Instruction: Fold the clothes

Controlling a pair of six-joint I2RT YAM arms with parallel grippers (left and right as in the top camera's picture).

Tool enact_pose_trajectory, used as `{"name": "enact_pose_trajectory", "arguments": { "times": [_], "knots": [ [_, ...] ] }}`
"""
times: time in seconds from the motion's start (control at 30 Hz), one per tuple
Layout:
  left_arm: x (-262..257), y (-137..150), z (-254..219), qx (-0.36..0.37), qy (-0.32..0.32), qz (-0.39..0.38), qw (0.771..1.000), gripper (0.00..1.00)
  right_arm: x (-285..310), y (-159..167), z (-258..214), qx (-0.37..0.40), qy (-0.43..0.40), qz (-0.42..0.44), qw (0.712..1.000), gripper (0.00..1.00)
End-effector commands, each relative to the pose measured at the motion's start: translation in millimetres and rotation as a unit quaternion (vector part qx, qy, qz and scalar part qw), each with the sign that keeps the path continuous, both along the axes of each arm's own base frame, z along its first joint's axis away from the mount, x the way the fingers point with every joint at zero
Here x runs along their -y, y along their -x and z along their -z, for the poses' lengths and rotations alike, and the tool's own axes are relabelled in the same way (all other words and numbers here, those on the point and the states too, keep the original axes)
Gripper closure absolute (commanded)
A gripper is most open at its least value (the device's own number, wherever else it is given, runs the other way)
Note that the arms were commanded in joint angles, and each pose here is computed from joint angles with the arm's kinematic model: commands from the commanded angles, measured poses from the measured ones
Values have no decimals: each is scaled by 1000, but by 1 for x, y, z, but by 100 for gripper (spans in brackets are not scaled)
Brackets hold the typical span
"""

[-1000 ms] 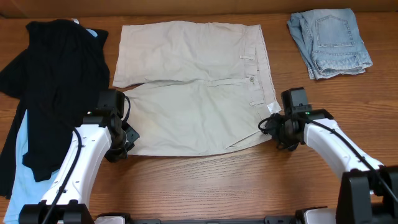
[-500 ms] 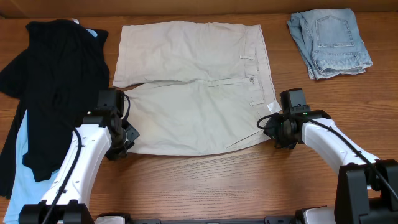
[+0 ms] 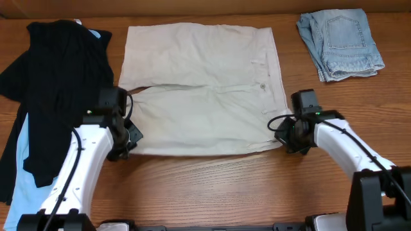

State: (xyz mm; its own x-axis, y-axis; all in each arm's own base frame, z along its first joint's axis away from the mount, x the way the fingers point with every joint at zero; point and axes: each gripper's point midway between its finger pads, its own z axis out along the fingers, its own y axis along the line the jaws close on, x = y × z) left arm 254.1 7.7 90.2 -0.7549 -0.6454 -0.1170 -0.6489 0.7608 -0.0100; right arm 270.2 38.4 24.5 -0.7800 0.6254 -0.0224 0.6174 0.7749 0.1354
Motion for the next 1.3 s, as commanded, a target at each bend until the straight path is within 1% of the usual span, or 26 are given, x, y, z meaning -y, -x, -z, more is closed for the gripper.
{"name": "enact_pose_trajectory", "arguments": {
  "times": [0.0,0.03,0.13,0.2,0.33,0.43,0.7,0.97,1.13,1.27],
  "knots": [
    [-3,-27,-52,51,-7,31,998,96,23,-28,-59,76,19,-5,997,96],
    [-3,-27,-58,53,-5,31,998,96,26,-29,-67,81,20,-8,997,96],
    [1,-32,-91,69,2,43,997,96,38,-28,-113,111,29,-15,993,96],
    [1,-32,-108,76,2,45,996,96,44,-24,-135,127,33,-14,991,96],
    [1,-29,-130,84,-1,61,995,96,39,-14,-160,154,16,-14,988,96],
    [1,-26,-134,78,-4,76,994,96,31,-3,-164,149,-5,-11,989,96],
    [0,-10,-130,44,-5,88,995,96,29,32,-163,101,-9,-1,995,96],
    [1,9,-133,23,-6,91,996,96,37,79,-172,73,19,12,997,96],
    [1,21,-133,12,-5,76,997,96,38,99,-175,61,22,14,998,96],
    [-4,30,-133,9,-16,62,998,96,38,105,-172,51,22,14,998,96]
  ]
}}
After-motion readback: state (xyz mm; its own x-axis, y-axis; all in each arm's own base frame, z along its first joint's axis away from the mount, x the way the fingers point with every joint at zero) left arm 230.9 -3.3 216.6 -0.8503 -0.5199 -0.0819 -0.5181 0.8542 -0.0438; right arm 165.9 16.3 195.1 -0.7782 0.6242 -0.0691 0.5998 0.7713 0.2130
